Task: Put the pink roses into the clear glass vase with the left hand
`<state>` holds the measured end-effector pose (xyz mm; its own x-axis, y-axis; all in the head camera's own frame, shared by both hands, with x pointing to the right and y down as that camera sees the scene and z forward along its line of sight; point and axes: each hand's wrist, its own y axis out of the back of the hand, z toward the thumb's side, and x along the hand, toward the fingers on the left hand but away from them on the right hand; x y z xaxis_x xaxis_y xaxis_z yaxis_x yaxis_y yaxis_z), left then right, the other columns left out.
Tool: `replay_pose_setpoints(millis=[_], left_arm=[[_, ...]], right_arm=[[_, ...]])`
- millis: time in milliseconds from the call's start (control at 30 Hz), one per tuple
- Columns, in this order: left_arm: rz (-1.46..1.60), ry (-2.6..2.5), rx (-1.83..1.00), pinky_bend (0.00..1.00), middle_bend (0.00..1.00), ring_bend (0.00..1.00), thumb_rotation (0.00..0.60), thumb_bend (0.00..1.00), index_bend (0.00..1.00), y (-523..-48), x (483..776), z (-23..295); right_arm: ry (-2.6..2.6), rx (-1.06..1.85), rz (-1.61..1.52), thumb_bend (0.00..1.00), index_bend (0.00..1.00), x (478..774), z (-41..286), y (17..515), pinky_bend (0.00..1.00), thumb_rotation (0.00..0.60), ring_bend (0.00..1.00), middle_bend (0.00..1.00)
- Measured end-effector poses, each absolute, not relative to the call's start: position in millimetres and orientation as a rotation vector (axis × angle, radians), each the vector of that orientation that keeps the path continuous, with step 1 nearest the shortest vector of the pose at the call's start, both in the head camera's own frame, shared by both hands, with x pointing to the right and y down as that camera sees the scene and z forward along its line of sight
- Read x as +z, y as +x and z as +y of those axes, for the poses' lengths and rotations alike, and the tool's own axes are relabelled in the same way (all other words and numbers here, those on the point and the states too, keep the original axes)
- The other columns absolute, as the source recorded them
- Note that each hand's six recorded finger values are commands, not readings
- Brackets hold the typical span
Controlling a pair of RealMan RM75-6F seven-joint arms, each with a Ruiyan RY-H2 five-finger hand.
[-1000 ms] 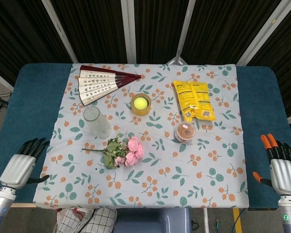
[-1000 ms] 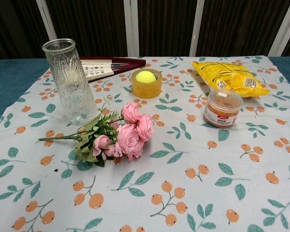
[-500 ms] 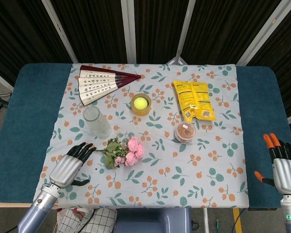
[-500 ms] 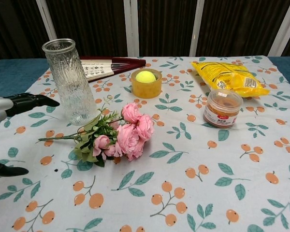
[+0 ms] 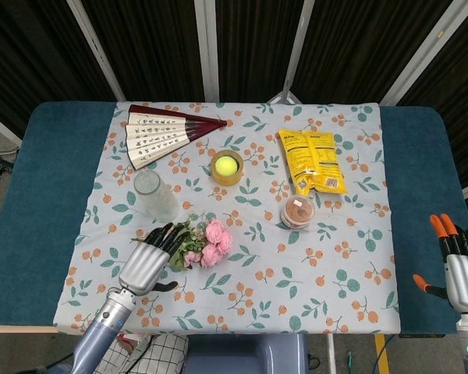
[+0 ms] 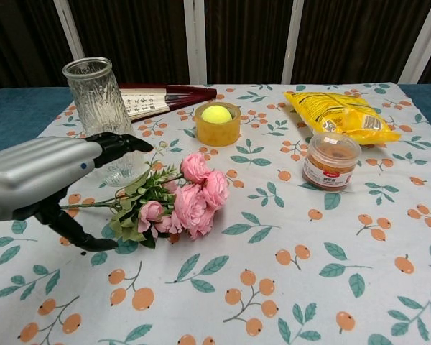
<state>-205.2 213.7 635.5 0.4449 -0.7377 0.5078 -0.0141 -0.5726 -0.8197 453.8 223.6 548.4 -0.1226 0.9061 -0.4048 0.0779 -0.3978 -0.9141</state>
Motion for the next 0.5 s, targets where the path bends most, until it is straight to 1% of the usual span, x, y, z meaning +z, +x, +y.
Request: replay_pose_setpoints(millis=[300, 500], left_arm=[[0.644, -1.917, -1.207, 0.12, 0.04, 0.0, 0.6, 0.17, 0.05, -174.5, 650.1, 201.9], [0.663, -1.872, -1.242, 0.12, 0.05, 0.0, 0.6, 0.17, 0.05, -167.3, 658.7, 196.5]], right_arm=[[-1.487, 1.596, -1.142, 0.18, 0.05, 546.0, 223.5, 457.3, 0.03, 0.6, 0.05, 0.0], [-1.489, 1.606, -1.144, 0.18, 0.05, 546.7, 223.5, 459.5, 0.03, 0.6, 0.05, 0.0]])
